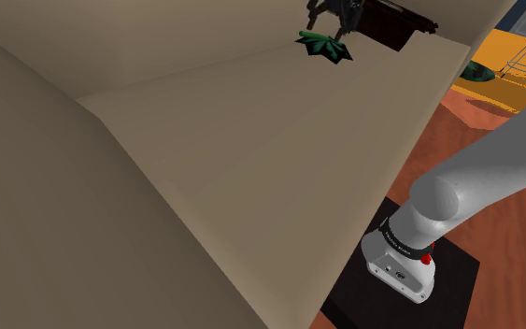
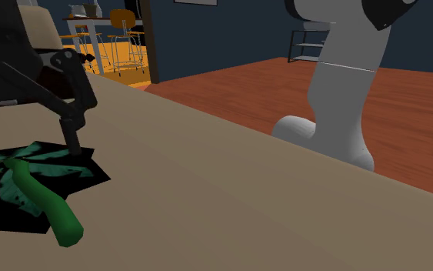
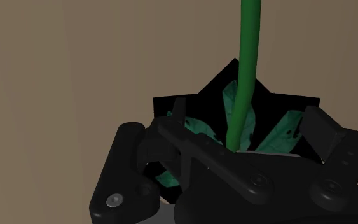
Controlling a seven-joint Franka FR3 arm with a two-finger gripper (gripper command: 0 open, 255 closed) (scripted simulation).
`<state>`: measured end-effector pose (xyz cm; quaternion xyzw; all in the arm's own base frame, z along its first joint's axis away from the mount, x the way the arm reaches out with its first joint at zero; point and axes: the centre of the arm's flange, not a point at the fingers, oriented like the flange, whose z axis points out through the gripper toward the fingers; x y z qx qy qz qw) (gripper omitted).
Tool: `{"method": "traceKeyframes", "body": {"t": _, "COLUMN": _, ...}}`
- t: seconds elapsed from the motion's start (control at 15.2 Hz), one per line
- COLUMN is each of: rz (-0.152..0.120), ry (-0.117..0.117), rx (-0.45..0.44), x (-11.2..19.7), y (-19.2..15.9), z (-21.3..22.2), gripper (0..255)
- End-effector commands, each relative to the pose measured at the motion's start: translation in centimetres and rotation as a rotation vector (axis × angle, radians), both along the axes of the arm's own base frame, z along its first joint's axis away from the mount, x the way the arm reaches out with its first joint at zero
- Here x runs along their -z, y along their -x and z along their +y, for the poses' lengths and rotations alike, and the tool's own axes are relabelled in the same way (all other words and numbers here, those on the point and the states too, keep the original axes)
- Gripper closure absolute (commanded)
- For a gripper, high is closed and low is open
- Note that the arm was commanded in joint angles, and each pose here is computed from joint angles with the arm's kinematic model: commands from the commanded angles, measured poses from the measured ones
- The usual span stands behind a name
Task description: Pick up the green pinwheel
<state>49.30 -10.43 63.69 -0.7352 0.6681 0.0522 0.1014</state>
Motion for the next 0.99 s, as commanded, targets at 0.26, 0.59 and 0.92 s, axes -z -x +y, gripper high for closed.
{"method": "traceKeyframes", "body": {"t": 0.26, "rz": -0.001, "ry": 0.000, "rx": 0.000, "x": 0.6, "y": 0.0, "z": 0.0, "gripper": 255}}
{"method": "traceKeyframes", "body": {"t": 0.59, "rz": -0.001, "ry": 0.000, "rx": 0.000, "x": 0.6, "y": 0.0, "z": 0.0, "gripper": 255}}
{"method": "traceKeyframes", "body": {"t": 0.92, "rz": 0.000, "ry": 0.000, "rx": 0.000, "x": -1.6, "y": 0.0, "z": -0.1, "gripper": 255}}
